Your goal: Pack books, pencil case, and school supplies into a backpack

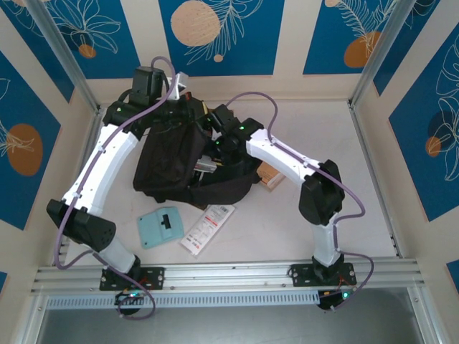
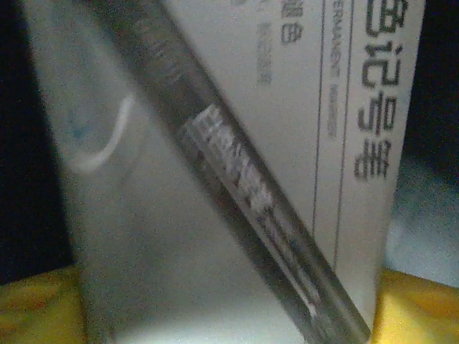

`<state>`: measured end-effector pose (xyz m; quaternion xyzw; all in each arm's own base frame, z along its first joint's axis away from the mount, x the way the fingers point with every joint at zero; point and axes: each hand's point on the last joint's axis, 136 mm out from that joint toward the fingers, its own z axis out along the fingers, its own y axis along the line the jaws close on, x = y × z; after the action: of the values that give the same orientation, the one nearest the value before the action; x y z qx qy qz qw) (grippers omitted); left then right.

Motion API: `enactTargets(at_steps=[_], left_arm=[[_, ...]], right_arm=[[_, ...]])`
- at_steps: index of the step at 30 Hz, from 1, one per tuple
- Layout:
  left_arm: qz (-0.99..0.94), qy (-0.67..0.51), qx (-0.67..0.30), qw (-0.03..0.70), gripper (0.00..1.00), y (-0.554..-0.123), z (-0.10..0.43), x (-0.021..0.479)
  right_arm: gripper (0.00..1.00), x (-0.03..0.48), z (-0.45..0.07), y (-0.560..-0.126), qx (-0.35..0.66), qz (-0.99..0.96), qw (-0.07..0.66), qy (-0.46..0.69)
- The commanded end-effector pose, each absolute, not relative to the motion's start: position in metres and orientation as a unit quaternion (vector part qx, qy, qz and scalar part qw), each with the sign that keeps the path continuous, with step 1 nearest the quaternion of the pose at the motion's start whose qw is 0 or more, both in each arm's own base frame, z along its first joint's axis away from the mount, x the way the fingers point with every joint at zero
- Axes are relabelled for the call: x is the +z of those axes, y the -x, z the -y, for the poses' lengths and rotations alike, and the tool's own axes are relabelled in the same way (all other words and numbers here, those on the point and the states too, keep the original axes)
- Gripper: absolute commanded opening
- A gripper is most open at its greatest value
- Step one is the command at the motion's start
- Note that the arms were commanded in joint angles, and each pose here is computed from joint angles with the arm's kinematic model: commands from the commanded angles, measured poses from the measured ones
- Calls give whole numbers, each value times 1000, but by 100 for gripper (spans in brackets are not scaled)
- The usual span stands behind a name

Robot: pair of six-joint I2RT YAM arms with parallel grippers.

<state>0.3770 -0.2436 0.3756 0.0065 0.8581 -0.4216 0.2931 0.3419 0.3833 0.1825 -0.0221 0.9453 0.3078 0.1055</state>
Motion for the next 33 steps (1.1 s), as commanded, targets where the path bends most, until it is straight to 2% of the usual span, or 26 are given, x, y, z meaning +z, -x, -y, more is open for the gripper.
enactTargets(at_steps=[1,4,8,12,16,20,24,30,33], left_arm=[[-802,-57,-482,348,0,-370,255,440],[-804,-60,-478,347,0,-370,254,439],[-807,-61,-475,344,0,-369,254,436],[-814,-62,-464,344,0,-370,252,430],[-828,-53,-430,355,0,-374,242,417],[-852,15,-372,368,0,-389,208,383],[-851,97,-343,386,0,-406,166,361],[-839,160,-295,428,0,-424,118,362],[-836,175,-295,429,0,-435,106,366]], right_arm=[[93,199,-413,-340,364,-922,105,74],[98,203,-420,-338,388,-911,107,89],[98,206,-421,-332,406,-901,110,103],[91,208,-410,-333,394,-904,125,106],[84,217,-387,-334,363,-910,170,105],[76,232,-362,-331,367,-903,211,75],[74,248,-342,-320,373,-891,251,65],[74,265,-308,-303,370,-877,299,71],[75,260,-296,-293,375,-876,293,76]])
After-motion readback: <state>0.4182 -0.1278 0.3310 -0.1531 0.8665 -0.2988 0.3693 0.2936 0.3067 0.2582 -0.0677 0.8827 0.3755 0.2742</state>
